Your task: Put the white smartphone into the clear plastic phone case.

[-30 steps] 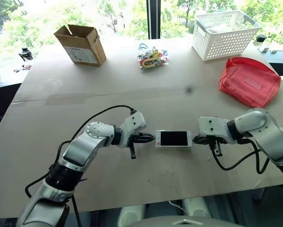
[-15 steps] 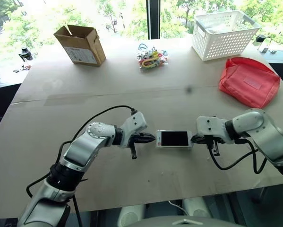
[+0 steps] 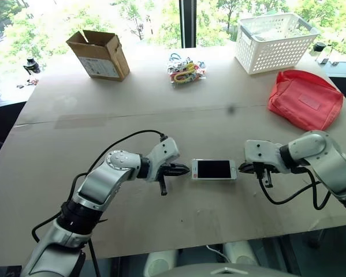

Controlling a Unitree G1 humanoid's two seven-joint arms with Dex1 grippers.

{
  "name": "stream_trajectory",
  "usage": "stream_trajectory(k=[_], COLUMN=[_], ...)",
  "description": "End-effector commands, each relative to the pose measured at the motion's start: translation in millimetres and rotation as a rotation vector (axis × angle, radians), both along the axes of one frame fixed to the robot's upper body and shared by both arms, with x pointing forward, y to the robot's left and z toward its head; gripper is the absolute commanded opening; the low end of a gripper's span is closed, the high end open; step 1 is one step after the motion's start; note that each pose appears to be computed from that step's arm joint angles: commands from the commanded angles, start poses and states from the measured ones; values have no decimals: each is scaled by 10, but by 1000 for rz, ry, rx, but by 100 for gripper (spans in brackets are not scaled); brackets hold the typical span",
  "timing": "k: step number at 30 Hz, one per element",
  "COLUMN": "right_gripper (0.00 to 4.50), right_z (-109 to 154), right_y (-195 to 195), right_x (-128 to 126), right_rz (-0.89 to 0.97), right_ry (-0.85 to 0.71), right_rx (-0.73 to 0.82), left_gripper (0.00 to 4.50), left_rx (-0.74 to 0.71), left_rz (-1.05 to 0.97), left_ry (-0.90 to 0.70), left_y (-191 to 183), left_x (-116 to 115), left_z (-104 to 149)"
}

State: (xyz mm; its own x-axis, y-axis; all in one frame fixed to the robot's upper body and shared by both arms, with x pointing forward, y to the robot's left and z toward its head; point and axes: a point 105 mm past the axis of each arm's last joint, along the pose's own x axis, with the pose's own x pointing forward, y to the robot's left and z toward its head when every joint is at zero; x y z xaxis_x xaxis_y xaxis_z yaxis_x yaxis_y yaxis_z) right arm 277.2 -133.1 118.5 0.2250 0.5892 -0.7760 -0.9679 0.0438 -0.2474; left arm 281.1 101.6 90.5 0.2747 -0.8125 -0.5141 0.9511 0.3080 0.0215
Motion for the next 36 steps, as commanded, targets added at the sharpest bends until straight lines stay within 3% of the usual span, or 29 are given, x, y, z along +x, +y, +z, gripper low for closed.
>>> stream_trajectory(k=[1, 25, 31, 36], right_gripper=[9, 9, 9, 9], right_z=[95, -27, 10, 150], right_y=[41, 392, 145, -151], right_x=[-3, -63, -8, 73], right_rz=[20, 55, -12, -113], right_ry=[-36, -20, -20, -46], right_rx=[3, 2, -23, 25], left_gripper=[0, 0, 0, 0], left_rx=[-16, -27, -22, -54], left_rz=[-34, -46, 8, 35], left_ry=[-31, -31, -74, -148], left_y=[-75, -141, 8, 126], left_x=[-47, -52, 56, 171], left_z=[72, 69, 162, 427])
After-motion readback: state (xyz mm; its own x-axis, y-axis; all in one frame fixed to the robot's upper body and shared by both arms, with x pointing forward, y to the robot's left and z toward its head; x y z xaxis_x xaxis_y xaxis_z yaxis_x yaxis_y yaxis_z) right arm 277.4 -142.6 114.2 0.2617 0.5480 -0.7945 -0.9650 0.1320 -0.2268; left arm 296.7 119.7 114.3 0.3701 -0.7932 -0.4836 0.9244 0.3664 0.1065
